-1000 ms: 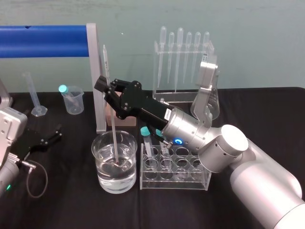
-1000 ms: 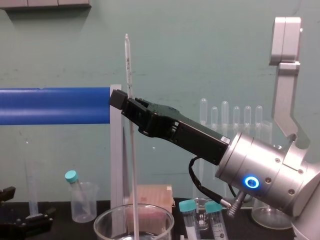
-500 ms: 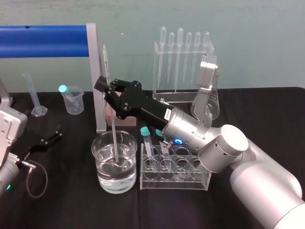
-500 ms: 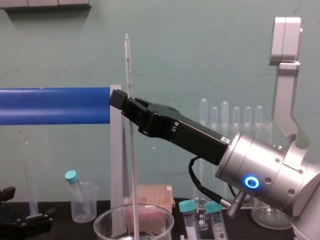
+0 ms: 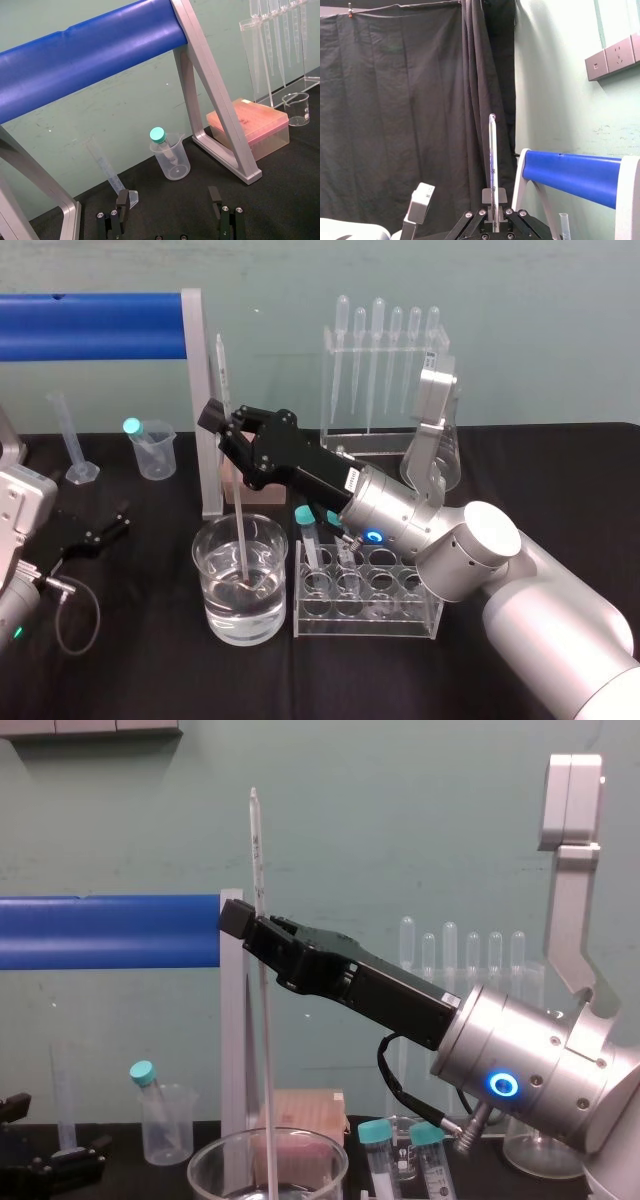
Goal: Hold the thermometer with one hand and immerse one end into the beaker, then reinsert it into the test tube rack.
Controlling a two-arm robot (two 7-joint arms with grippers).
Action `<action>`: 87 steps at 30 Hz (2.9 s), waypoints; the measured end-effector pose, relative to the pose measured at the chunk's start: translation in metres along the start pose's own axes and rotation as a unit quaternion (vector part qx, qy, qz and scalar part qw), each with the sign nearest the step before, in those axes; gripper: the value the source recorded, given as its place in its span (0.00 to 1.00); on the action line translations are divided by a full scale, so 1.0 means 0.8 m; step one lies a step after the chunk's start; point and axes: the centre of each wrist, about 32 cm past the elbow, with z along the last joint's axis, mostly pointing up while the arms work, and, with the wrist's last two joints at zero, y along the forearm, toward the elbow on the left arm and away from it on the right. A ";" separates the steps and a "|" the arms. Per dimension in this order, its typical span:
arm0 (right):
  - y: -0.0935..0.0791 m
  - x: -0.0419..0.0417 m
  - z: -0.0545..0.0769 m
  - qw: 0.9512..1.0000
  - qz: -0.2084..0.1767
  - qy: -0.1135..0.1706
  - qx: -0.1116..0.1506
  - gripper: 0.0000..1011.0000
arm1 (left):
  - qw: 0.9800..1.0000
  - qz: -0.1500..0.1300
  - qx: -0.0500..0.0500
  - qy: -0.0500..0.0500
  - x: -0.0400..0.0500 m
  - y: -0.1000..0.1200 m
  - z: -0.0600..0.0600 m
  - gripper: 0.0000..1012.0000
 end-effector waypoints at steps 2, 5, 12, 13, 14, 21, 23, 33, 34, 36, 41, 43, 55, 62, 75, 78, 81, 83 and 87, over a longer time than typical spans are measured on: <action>0.000 0.000 0.000 1.000 0.000 0.000 0.000 0.05 | 1.000 0.000 0.000 0.000 0.000 0.000 0.000 1.00; 0.000 0.000 0.000 1.000 0.000 0.000 0.000 0.05 | 1.000 0.000 0.000 0.000 0.000 0.000 0.000 1.00; 0.000 0.000 0.000 1.000 0.000 0.000 0.000 0.05 | 1.000 0.000 0.000 0.000 0.000 0.000 0.000 1.00; 0.000 0.000 0.000 1.000 0.000 0.000 0.000 0.05 | 1.000 0.000 0.000 0.000 0.000 0.000 0.000 1.00; 0.000 0.000 0.000 1.000 0.000 0.000 0.000 0.05 | 1.000 0.000 0.000 0.000 0.000 0.000 0.000 1.00; 0.000 0.000 0.000 1.000 0.000 0.000 0.000 0.05 | 1.000 0.000 0.000 0.000 0.000 0.000 0.000 1.00; 0.000 0.000 0.000 1.000 0.000 0.000 0.000 0.05 | 1.000 0.000 0.000 0.000 0.000 0.000 0.000 1.00; 0.001 0.001 0.001 1.000 0.002 0.006 0.018 0.05 | 1.000 0.000 0.000 0.000 0.000 0.000 0.000 1.00; 0.002 0.001 0.003 1.000 0.005 0.004 0.025 0.05 | 1.000 0.000 0.000 0.000 0.000 0.000 0.000 1.00; 0.005 0.001 0.009 0.999 0.009 -0.001 0.035 0.05 | 1.000 0.000 0.000 0.000 0.000 0.000 0.000 1.00; 0.005 -0.001 0.032 0.998 0.015 -0.023 0.048 0.05 | 1.000 0.000 0.000 0.000 0.000 0.000 0.000 1.00; 0.005 -0.002 0.040 0.998 0.015 -0.029 0.053 0.05 | 1.000 0.000 0.000 0.000 0.000 0.000 0.000 1.00; -0.028 -0.010 0.121 0.986 -0.024 -0.104 0.124 0.05 | 1.000 0.000 0.000 0.000 0.000 0.000 0.000 1.00; -0.082 -0.018 0.157 0.978 -0.089 -0.153 0.115 0.05 | 1.000 0.000 0.000 0.000 0.000 0.000 0.000 1.00; -0.160 -0.034 0.143 0.975 -0.163 -0.130 0.071 0.05 | 1.000 0.000 0.000 0.000 0.000 0.000 0.000 1.00; -0.168 -0.033 0.134 0.976 -0.172 -0.118 0.062 0.05 | 1.000 0.000 0.000 0.000 0.000 0.000 0.000 1.00; -0.173 -0.031 0.126 0.977 -0.175 -0.110 0.056 0.05 | 1.000 0.000 0.000 0.000 0.000 0.000 0.000 1.00; -0.175 -0.029 0.120 0.977 -0.176 -0.105 0.051 0.05 | 1.000 0.000 0.000 0.000 0.000 0.000 0.000 1.00; -0.179 -0.023 0.113 0.979 -0.174 -0.103 0.038 0.05 | 1.000 0.000 0.000 0.000 0.000 0.000 0.000 1.00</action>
